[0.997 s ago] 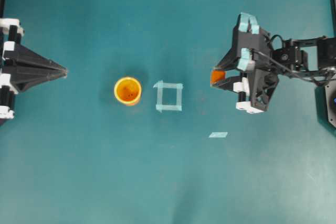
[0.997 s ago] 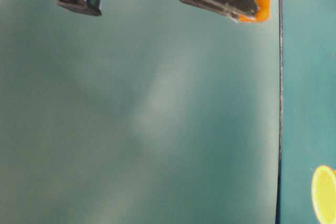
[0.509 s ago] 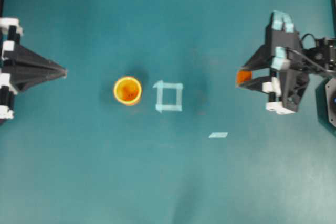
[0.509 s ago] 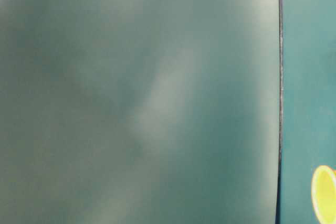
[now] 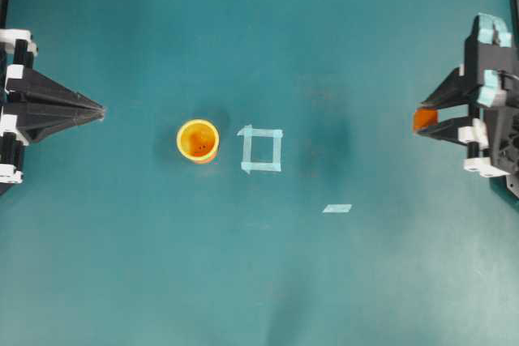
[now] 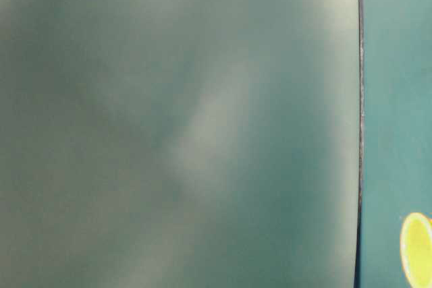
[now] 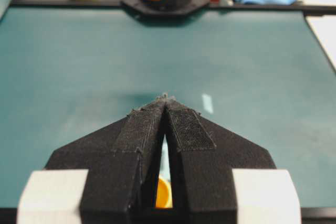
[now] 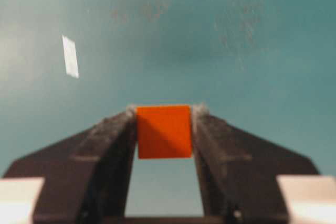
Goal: Move the block to the right with right arm.
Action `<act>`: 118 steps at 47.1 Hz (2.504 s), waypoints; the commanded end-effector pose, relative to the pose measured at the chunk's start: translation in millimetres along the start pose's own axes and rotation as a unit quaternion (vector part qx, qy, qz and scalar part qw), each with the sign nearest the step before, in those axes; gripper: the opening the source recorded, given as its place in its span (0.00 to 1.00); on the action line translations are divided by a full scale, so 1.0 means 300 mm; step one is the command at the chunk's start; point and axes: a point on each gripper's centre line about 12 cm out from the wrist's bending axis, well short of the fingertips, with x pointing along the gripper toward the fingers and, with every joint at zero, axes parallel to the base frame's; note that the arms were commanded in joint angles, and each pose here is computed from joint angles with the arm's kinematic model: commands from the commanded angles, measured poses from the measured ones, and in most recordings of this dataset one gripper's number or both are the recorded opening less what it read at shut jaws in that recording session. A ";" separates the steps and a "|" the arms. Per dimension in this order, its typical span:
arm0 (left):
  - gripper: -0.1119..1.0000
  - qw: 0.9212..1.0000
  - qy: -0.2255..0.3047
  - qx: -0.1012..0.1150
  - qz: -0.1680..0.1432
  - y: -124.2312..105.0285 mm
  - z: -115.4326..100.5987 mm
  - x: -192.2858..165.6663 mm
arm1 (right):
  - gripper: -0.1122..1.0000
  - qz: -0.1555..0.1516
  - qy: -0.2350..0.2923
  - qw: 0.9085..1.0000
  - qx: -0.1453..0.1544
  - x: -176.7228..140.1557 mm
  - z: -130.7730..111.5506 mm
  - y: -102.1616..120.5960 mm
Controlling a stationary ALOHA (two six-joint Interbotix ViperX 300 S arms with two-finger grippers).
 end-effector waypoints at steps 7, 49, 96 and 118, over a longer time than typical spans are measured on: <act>0.10 1.000 -0.015 0.001 0.001 0.001 0.040 0.009 | 0.47 0.002 -0.002 1.000 0.002 -0.041 -0.018 0.000; 0.10 1.000 -0.003 0.001 0.001 0.001 0.043 0.011 | 0.47 0.000 0.033 0.999 0.005 -0.146 -0.140 -0.010; 0.10 1.000 -0.003 0.000 0.001 0.001 0.043 0.011 | 0.47 -0.001 0.034 0.999 0.026 -0.214 -0.207 -0.017; 0.10 1.000 -0.003 0.000 0.001 0.001 0.043 0.011 | 0.47 0.000 0.029 0.999 0.027 -0.235 -0.211 -0.017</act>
